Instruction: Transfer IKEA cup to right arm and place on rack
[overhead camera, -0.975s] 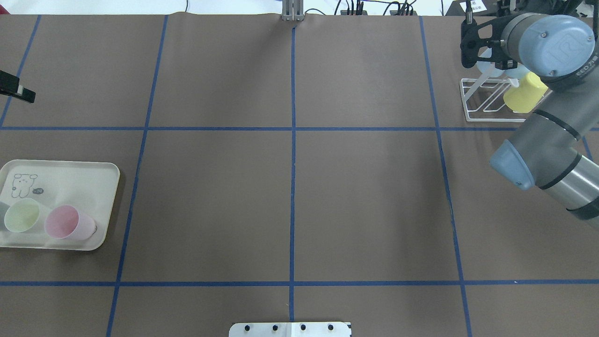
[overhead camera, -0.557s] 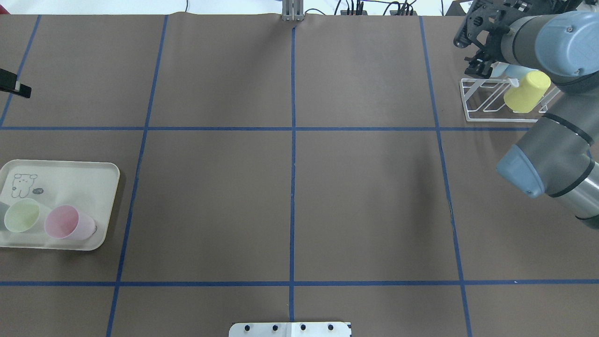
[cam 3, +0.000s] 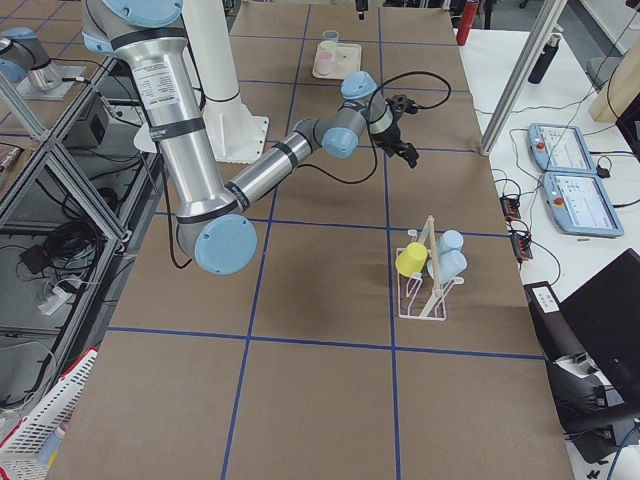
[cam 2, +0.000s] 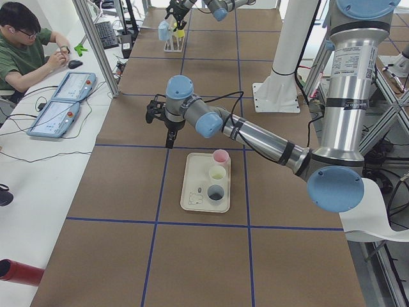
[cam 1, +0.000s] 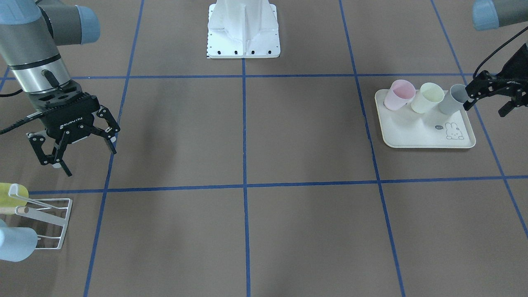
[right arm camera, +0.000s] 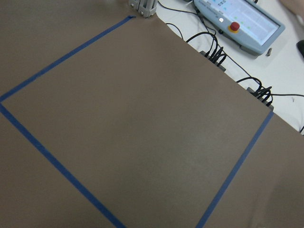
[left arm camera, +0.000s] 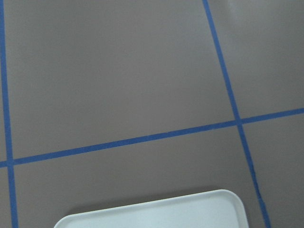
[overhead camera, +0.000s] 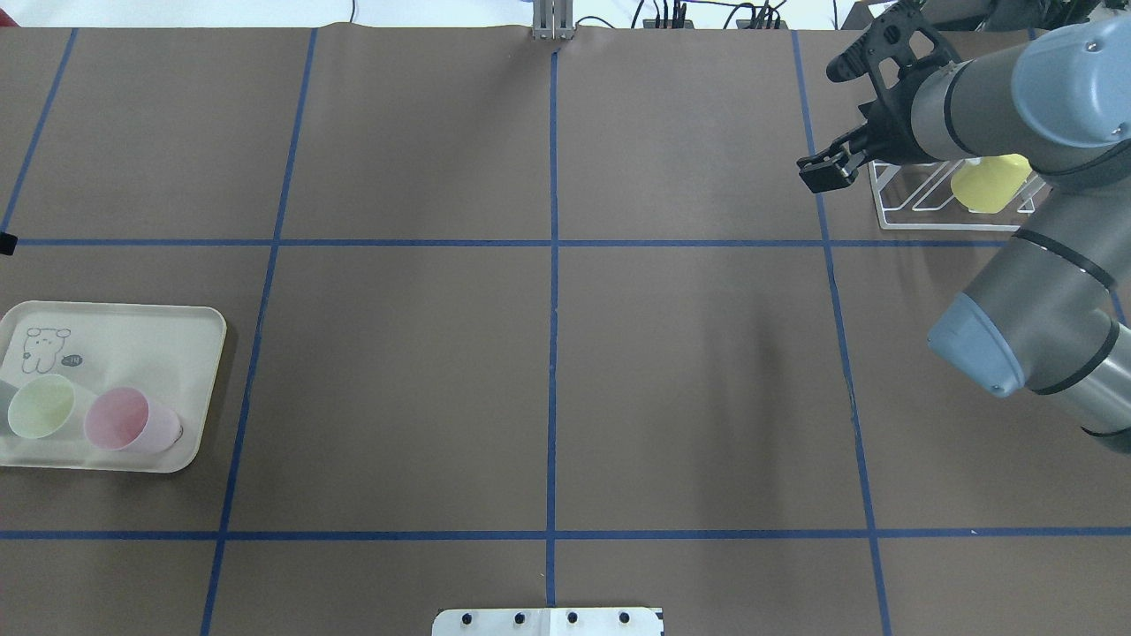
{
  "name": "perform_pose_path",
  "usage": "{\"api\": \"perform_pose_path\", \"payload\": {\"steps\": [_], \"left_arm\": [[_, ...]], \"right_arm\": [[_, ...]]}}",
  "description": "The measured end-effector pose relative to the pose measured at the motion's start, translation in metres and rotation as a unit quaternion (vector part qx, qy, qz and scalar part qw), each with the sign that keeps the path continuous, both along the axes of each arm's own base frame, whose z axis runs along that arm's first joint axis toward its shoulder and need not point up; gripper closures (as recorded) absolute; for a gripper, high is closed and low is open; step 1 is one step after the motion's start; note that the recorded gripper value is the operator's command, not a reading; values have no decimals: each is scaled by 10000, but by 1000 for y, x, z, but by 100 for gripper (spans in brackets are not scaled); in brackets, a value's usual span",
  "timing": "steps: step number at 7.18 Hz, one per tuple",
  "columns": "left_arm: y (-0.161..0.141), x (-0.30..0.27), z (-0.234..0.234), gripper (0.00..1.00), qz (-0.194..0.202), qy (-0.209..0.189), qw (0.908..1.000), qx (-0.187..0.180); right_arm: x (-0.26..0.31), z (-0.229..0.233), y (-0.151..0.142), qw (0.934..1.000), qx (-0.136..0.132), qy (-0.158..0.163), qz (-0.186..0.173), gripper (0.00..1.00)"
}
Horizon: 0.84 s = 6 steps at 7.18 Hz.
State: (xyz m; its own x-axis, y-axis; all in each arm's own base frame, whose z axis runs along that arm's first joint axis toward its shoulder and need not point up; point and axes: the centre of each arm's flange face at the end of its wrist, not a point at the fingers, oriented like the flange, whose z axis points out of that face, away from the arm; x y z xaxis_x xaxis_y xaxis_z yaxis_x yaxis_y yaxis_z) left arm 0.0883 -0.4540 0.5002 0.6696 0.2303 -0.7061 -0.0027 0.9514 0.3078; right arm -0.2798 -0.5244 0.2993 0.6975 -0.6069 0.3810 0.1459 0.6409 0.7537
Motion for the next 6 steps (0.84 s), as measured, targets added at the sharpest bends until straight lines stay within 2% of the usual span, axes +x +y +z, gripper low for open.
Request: {"api": "perform_pose_path", "payload": {"steps": [1,3,6], "left_arm": [[20,-5,25,0,81,-71,9999,7],[48,-14,75,0,147,-162,9997,-126],[62,-6,138,0,278,-185,9992,-241]], "right_arm": [[-6,-5,2,9995,-317,-76,-46,0],[-23,-21,8,9978,-654,31,-141,0],[-33,-32,11,9972,-710,69,-203,0]]}}
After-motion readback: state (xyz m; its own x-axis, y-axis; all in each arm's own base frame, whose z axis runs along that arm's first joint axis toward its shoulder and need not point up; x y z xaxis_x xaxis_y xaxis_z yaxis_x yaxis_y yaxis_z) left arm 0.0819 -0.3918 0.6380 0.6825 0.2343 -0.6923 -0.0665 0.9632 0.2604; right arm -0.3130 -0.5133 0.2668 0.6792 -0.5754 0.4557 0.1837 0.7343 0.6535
